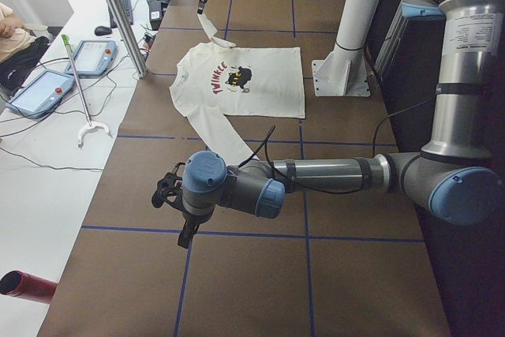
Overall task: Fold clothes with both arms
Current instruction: 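Lift the sleeve with the right gripper and carry it across the shirt body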
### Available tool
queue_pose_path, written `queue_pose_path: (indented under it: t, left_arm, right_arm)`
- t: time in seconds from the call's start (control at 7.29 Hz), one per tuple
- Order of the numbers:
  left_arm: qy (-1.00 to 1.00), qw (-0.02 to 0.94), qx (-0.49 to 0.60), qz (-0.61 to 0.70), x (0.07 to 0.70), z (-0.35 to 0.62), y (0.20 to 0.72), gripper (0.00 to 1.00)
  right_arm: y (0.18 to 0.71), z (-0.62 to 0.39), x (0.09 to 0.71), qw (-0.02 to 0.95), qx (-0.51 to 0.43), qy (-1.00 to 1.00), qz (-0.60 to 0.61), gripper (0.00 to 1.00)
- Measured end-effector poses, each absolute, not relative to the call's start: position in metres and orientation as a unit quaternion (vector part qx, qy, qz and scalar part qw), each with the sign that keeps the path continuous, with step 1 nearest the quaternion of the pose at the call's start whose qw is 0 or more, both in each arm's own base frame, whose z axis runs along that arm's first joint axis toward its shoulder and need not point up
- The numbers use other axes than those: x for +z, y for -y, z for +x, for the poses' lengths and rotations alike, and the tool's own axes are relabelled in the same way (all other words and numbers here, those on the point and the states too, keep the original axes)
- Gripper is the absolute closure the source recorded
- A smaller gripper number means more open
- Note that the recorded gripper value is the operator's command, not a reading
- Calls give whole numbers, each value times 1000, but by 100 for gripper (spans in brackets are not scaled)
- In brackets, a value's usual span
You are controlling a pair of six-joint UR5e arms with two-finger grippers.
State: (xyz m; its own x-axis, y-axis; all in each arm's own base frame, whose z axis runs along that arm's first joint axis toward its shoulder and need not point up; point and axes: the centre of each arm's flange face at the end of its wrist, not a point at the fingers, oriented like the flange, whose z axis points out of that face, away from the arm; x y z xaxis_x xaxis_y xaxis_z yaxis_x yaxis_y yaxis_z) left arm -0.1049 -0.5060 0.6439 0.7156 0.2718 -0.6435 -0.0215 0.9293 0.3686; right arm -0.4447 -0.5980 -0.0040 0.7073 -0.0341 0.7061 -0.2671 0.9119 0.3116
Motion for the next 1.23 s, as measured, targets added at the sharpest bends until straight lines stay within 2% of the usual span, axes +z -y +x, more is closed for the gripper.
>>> queue_pose_path:
  t: [0.14,0.41,0.55,0.69,1.23]
  left_arm:
    - [-369,911,79,167,647,-105,503,0]
    - [-371,912,75,158,657,-104,492,0]
    - [-372,912,73,154,662,-103,485,0]
    - [-373,913,72,151,667,-103,479,0]
    - [-373,913,69,149,667,-102,478,0]
  right_arm:
    - [593,-502,-27,900,48,371,224,100]
    - [563,-604,-24,887,25,379,262,100]
    - [548,-632,-28,884,26,385,263,27]
    - [540,-651,-40,883,38,391,256,2]
    - [545,-666,-87,877,90,410,235,0]
